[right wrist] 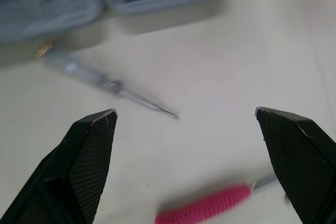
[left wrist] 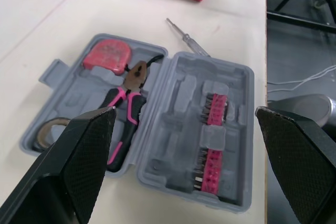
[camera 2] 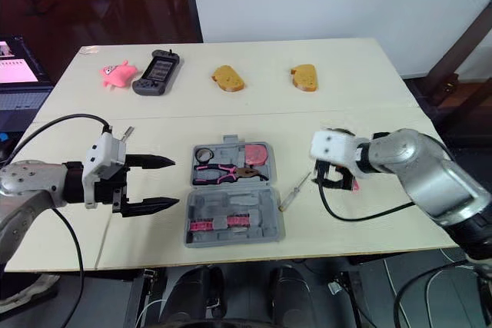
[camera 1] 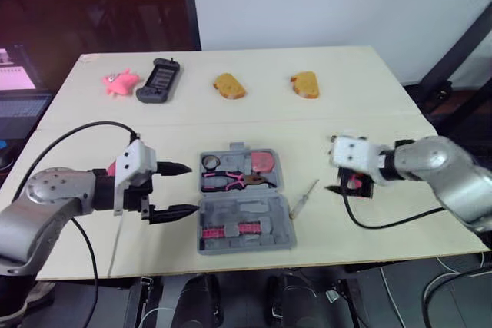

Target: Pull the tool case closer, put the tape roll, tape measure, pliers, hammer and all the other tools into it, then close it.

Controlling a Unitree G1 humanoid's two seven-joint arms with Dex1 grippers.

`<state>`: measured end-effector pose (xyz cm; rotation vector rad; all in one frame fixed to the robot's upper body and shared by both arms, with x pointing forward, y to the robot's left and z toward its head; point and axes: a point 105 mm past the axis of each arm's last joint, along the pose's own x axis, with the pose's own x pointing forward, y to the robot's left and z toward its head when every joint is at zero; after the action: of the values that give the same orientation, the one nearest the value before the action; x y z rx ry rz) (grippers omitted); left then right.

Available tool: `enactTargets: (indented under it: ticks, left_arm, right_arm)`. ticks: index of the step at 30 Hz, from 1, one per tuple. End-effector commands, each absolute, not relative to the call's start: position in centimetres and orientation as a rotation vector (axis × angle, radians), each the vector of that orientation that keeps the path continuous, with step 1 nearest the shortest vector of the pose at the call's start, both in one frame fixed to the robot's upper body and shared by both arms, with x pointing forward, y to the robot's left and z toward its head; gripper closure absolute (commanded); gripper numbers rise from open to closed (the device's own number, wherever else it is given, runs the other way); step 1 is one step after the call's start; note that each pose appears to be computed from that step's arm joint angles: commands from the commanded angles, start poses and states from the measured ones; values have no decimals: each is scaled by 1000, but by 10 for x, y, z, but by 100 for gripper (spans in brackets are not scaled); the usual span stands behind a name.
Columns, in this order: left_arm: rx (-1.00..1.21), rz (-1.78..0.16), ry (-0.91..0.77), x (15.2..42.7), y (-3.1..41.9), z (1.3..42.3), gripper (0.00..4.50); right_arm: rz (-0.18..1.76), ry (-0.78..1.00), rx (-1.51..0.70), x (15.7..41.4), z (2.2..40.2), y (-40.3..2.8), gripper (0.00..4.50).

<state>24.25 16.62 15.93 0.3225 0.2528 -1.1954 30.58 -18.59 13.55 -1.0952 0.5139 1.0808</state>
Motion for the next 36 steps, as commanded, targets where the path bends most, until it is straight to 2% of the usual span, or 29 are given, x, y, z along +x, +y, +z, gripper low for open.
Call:
enactTargets:
  ticks: [1,10,19,22,24,35,36]
  left_arm:
    - [344,-1166,205,239,168,166,0]
    - [332,-1110,215,228,172,162,0]
    - [336,-1067,222,221,177,163,0]
    - [338,-1060,225,220,178,163,0]
    - [339,-1057,226,220,179,163,0]
    - [349,-1051,225,223,179,164,0]
    - [349,-1052,224,223,179,164,0]
  right_arm:
    - [1271,544,-1166,303,139,-177,4]
    - [1553,418,-1496,319,106,-148,4]
    - [1598,457,-1537,332,83,-150,4]
    - [1577,479,-1525,338,79,-151,89]
    - [1579,476,-1527,339,78,-149,182]
    - [1593,520,-1501,337,69,-151,182]
    - [1595,520,-1500,337,68,-151,209]
